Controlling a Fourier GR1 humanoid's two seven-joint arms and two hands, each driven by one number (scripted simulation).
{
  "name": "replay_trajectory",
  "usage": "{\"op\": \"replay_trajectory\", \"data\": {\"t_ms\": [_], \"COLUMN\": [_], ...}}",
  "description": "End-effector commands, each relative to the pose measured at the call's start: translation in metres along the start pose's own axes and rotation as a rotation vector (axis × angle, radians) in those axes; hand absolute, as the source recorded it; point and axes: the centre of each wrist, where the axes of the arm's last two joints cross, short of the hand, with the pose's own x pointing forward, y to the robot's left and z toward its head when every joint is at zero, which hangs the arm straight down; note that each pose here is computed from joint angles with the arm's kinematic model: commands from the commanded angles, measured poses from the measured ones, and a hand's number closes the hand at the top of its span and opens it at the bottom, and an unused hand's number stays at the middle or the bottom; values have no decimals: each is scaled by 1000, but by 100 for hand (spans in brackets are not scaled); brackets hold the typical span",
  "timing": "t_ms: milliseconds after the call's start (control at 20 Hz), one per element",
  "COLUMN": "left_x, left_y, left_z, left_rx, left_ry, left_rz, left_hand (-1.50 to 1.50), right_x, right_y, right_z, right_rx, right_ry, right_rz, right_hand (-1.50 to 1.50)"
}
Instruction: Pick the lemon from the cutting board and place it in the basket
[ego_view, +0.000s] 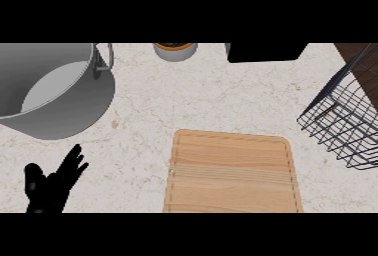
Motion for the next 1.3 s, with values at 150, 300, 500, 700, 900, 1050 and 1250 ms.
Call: {"op": "replay_trajectory", "data": {"t_ms": [150, 300, 500, 700, 900, 1050, 1250], "left_x": [-4, -19, -9, -11, -7, 2, -1], "left_y": [-2, -6, -29, -12, -42, -18, -30], "left_z": [-8, -6, -15, -18, -26, -13, -15], "left_rx": [-17, -37, -80, -50, -85, -83, -78], "left_ry": [81, 93, 78, 72, 63, 68, 58], "left_rz": [-32, -13, -44, -32, -49, -54, -38], "left_hand": [0, 0, 0, 0, 0, 0, 0], "right_x": [35, 42, 16, -2, -23, -35, -58], "right_y": [-105, -124, -127, -123, -108, -102, -105], "right_z": [-24, -34, -41, -45, -58, -65, -64], "right_rx": [-94, -75, -122, -92, -107, -90, -96], "right_ry": [58, 116, 139, 150, 179, 210, 240], "right_rz": [-13, 15, 52, 64, 0, -74, -184], "right_hand": [150, 150, 150, 150, 150, 150, 150]}}
